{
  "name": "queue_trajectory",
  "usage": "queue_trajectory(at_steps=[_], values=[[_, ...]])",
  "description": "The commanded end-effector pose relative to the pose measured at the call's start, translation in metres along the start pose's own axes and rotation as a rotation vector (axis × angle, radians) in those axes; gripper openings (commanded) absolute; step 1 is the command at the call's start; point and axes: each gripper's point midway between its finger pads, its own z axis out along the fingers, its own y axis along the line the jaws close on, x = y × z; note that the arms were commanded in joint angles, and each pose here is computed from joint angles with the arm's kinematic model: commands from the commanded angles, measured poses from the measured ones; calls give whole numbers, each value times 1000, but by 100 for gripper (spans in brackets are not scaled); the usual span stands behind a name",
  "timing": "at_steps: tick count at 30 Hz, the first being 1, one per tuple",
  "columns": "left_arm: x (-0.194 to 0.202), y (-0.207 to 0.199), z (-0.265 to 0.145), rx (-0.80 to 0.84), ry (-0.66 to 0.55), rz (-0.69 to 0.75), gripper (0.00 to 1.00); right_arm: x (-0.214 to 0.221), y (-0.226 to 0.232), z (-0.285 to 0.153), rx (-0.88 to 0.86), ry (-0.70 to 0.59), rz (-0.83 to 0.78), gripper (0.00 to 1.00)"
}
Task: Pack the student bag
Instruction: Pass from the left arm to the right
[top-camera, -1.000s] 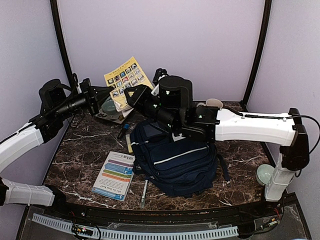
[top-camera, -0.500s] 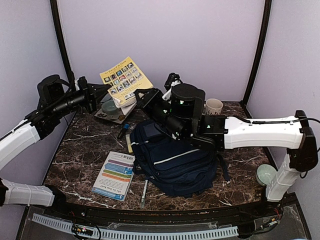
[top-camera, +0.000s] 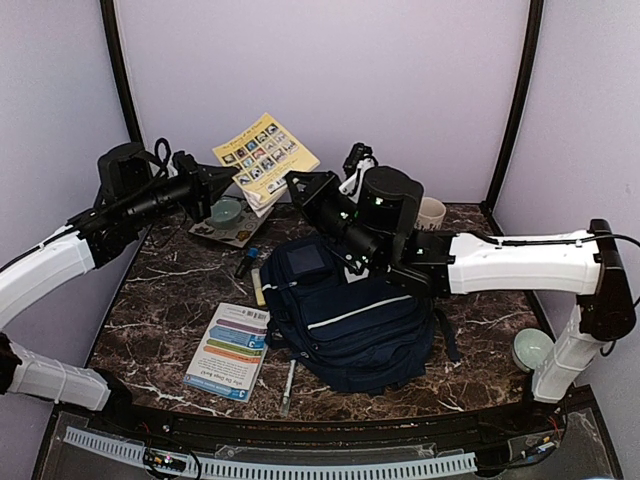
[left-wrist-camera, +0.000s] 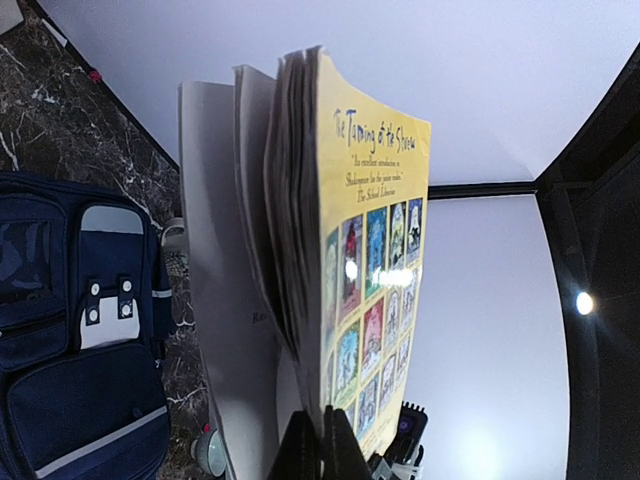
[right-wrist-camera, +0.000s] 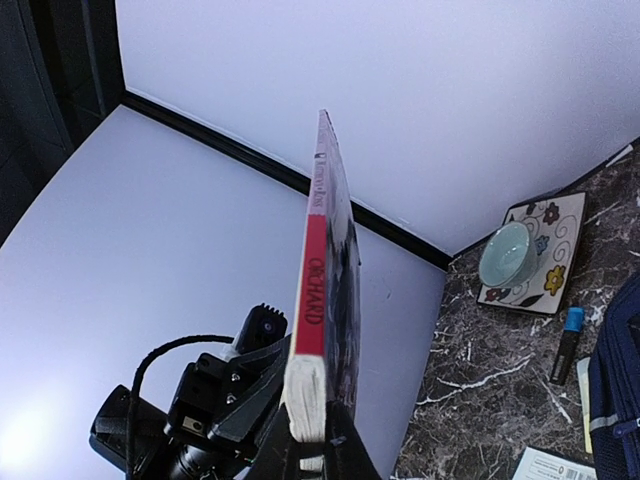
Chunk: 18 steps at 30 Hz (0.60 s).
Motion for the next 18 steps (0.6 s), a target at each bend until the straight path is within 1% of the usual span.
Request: queue_trajectory(at_steps=[1,5,7,10,11,12,18], values=[[19,-25,10,75,51,56,0,-12,11,-13,-59,17,24,7],[26,-22,17,66,53,70,0,-23,7,-28,-34,19,-1,3],[29,-22,20,64,60,81,0,-26,-1,-34,-12,25,-11,2],[30,-24,25,62,58,97,0,-31,-10,-41,4,37,-11,10],[41,-25,28,66,81,100,0,-35,-8,-43,-4,37,-6,12],[44,-25,30,68,86,100,0,-34,-16,-46,9,43,-10,13],[59,-25,43,60,102,114,0,-46,-23,-56,6,44,-13,16]])
